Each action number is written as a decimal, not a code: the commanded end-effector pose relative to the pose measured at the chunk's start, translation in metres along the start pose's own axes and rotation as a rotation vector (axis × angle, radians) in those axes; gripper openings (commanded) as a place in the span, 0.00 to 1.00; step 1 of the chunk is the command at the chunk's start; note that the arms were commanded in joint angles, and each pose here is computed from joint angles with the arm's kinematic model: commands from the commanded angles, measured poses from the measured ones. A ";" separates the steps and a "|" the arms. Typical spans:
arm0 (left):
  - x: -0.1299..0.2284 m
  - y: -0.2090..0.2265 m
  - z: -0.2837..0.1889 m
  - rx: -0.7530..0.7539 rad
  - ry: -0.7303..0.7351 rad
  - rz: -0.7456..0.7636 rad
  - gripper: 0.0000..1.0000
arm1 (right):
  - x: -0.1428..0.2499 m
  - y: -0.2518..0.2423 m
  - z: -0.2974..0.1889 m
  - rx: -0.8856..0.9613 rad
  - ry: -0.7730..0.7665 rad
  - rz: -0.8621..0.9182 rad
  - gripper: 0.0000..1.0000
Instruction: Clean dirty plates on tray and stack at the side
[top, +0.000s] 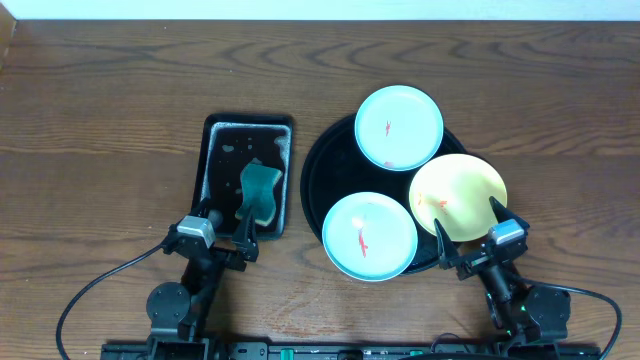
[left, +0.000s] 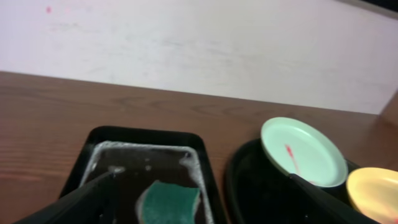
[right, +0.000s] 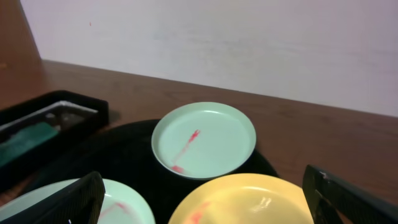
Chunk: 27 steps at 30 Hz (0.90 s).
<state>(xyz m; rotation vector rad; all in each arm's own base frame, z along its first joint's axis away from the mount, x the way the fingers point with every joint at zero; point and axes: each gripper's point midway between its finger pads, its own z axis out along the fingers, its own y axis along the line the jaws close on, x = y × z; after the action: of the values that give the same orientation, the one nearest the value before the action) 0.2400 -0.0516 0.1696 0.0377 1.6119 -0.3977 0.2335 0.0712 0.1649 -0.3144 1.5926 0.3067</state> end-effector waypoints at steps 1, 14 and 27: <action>-0.016 -0.013 -0.003 0.057 -0.027 -0.008 0.85 | -0.007 0.006 0.000 -0.037 -0.025 0.128 0.99; -0.093 -0.030 -0.005 -0.065 0.417 -0.176 0.85 | -0.105 0.016 -0.008 -0.072 0.190 0.236 0.99; -0.024 -0.013 0.007 -0.240 1.093 -0.346 0.85 | -0.084 0.032 0.028 -0.185 0.769 0.532 0.99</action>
<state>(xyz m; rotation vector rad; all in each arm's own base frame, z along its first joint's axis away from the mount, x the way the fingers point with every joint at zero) 0.2452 -0.0585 0.2058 -0.2311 2.6911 -0.4615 0.2532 0.0971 0.2469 -0.1230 2.3822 0.6775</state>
